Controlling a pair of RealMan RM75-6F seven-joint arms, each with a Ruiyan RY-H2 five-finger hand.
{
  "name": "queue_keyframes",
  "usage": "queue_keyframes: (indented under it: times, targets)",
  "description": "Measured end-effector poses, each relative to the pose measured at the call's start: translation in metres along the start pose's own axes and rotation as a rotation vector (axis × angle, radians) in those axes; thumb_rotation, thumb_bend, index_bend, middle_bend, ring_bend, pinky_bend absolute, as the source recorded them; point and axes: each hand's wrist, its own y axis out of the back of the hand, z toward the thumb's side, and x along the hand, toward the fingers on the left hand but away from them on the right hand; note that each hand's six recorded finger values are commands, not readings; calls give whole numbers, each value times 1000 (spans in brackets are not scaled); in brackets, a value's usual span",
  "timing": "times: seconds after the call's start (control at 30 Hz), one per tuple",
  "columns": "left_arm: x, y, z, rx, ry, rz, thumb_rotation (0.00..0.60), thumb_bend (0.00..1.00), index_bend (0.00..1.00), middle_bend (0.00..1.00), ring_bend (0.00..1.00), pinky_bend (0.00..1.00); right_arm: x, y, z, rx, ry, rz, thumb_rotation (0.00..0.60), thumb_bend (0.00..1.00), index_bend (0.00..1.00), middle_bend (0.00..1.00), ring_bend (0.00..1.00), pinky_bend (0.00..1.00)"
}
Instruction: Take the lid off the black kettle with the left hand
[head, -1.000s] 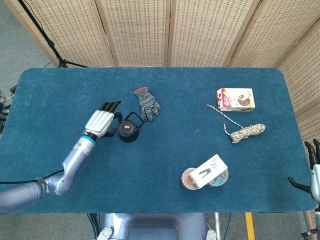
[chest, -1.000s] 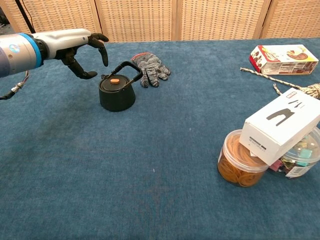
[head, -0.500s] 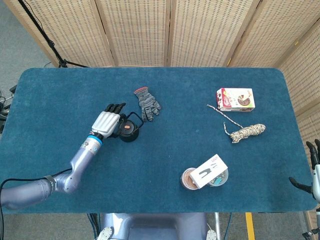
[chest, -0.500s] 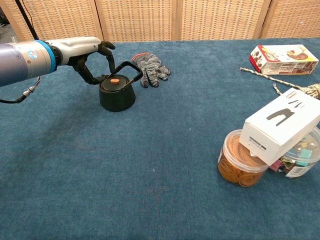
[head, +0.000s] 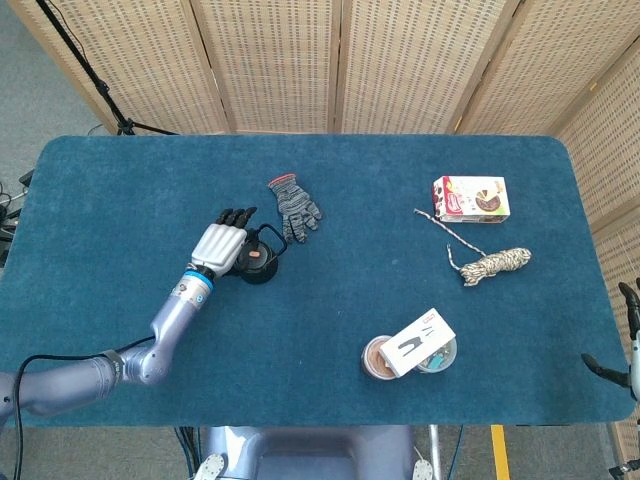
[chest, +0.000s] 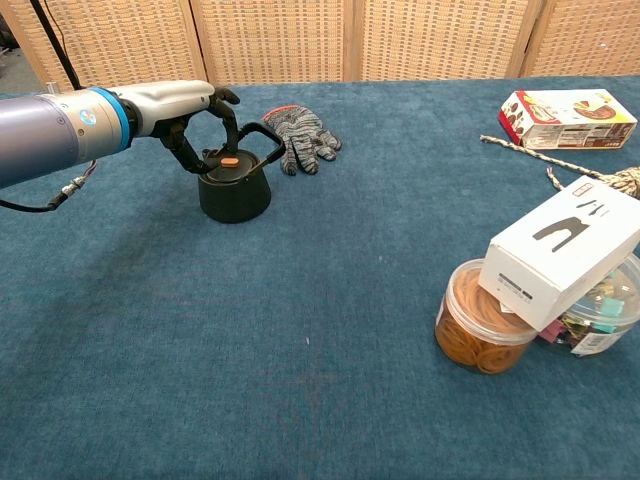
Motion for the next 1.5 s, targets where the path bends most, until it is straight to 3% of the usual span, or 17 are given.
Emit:
queue_keyframes:
  times: [0.27, 0.83, 1.5]
  targets:
    - [2, -3, 2, 4, 7, -1, 600, 424, 453, 0, 0, 0, 0, 2, -1, -5, -3, -3, 600, 0, 0, 0, 0, 0]
    - [6, -11, 5, 10, 27, -5, 600, 429, 586, 0, 0, 0, 0, 4, -4, -16, -4, -8, 600, 0, 0, 0, 0, 0]
    - [-32, 31, 22, -24, -70, 80, 600, 429, 603, 0, 0, 0, 2, 5, 0, -23, 10, -6, 600, 0, 0, 0, 0, 0]
